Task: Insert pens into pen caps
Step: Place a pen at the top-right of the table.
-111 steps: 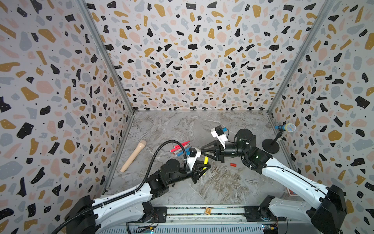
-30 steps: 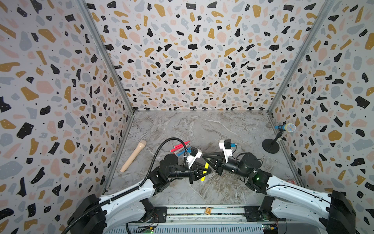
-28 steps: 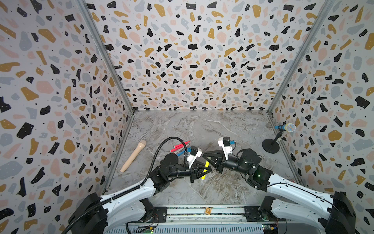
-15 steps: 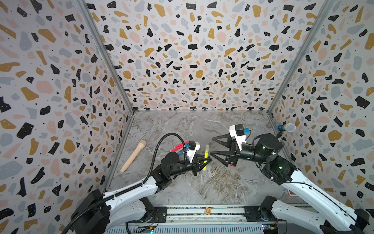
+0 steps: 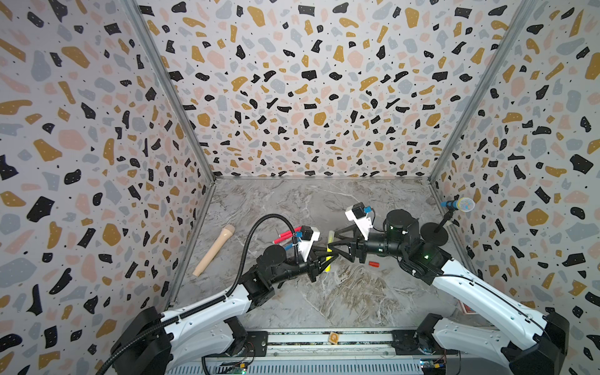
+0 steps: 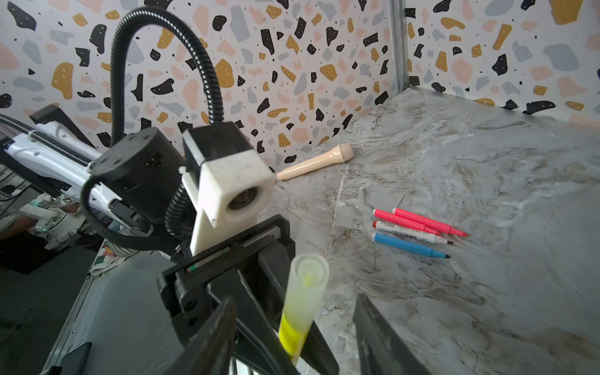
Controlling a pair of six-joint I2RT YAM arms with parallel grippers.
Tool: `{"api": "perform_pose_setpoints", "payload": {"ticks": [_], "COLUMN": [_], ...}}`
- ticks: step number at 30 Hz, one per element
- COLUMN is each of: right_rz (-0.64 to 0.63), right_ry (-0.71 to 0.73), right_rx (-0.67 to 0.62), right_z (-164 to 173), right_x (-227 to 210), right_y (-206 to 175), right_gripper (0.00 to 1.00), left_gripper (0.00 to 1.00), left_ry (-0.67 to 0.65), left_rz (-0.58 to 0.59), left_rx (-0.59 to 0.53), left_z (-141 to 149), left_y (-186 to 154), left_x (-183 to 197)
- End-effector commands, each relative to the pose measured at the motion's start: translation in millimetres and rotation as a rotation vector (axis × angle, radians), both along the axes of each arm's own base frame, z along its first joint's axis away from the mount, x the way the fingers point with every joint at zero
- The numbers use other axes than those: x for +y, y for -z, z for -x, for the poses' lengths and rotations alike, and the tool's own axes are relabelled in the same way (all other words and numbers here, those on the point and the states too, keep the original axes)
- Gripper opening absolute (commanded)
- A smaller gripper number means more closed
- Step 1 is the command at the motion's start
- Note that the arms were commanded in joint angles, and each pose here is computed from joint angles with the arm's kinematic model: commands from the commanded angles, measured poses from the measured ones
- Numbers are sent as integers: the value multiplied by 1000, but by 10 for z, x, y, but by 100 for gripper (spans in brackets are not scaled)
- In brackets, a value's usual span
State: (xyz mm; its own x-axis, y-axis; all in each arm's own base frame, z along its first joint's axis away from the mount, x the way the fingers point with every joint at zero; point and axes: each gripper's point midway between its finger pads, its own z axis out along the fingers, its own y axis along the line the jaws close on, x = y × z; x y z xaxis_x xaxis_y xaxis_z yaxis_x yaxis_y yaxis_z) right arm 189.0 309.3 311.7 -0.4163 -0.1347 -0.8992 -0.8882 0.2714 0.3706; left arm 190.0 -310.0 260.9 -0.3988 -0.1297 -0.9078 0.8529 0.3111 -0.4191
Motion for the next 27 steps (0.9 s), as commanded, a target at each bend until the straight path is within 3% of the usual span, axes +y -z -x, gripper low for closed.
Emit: {"api": "perform_pose_setpoints", "payload": {"ticks": [1, 11, 16, 21, 22, 24, 25, 27], "right_rz": [-23, -33, -58, -57, -56, -49, -45, -26], "right_ry": [-51, -98, -107, -101, -84, -41, -14, 44], "right_rx": [2, 31, 45, 41, 31, 16, 7, -13], "right_z": [101, 110, 77, 53, 25, -56, -121, -275], "right_x": [10, 97, 152, 161, 146, 101, 64, -22], "right_y": [-49, 69, 103, 84, 64, 28, 11, 0], "right_gripper": [54, 52, 42, 7, 4, 4, 4, 4], "left_gripper": [0, 0, 0, 0, 5, 49, 58, 65], "left_ry": [-15, -6, 8, -16, -32, -59, -84, -143], "left_rz": [43, 44, 42, 24, 14, -20, -49, -120], "left_rx": [-56, -62, -61, -65, -63, -66, -63, -50], "left_z": [3, 12, 47, 31, 9, -30, -67, -146], "left_y": [-174, -190, -191, -161, -142, -79, -21, 141], "left_x": [25, 2, -10, 30, 47, 72, 96, 166]}}
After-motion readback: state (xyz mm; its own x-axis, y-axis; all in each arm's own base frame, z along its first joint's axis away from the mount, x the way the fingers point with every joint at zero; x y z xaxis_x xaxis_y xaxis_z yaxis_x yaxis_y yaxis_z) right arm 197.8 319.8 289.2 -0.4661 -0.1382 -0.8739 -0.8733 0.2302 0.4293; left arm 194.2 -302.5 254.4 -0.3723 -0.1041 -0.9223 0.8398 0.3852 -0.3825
